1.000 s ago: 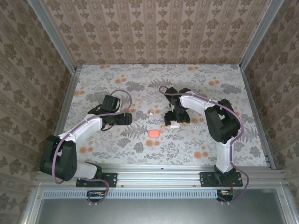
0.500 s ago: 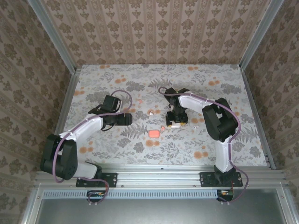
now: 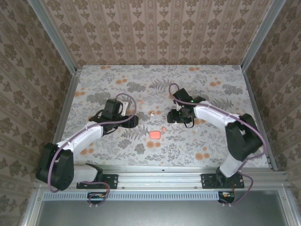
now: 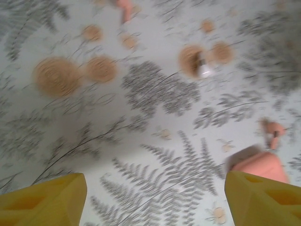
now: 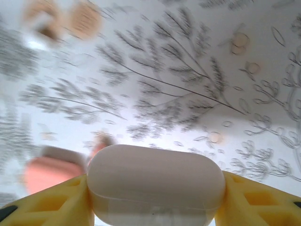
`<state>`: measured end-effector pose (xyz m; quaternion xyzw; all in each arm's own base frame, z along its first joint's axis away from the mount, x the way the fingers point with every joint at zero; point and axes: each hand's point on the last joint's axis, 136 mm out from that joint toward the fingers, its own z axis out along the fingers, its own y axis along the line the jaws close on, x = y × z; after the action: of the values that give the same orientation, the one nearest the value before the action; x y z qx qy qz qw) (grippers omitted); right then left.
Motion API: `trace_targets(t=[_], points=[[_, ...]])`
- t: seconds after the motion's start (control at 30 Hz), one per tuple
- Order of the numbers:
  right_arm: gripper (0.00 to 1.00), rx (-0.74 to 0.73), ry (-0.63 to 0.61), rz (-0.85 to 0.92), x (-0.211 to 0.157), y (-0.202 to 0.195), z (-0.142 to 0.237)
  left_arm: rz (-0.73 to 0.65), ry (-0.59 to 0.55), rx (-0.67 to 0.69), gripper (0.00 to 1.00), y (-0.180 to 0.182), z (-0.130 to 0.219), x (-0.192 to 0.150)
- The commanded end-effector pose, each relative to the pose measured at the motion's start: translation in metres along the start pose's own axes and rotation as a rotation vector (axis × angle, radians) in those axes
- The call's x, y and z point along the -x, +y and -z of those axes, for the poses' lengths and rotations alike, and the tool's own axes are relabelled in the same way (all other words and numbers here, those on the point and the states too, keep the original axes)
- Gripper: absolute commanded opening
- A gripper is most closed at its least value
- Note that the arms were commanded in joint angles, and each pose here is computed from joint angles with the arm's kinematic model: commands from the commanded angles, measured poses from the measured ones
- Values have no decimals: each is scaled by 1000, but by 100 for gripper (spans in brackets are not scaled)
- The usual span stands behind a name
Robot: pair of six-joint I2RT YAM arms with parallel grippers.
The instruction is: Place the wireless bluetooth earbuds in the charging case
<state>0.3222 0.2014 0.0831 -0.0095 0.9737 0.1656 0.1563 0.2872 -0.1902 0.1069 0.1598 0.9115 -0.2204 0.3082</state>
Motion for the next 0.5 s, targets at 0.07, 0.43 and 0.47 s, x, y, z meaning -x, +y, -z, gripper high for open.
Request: trace_targets(t=[0.07, 0.43, 0.47], points=[[57, 367, -212, -62, 29, 60, 34, -247, -303, -237, 76, -58, 17, 28], [55, 723, -391, -81, 34, 110, 88, -612, -497, -383, 70, -116, 34, 10], [55, 735, -396, -74, 33, 113, 90, -610, -512, -384, 70, -117, 34, 11]])
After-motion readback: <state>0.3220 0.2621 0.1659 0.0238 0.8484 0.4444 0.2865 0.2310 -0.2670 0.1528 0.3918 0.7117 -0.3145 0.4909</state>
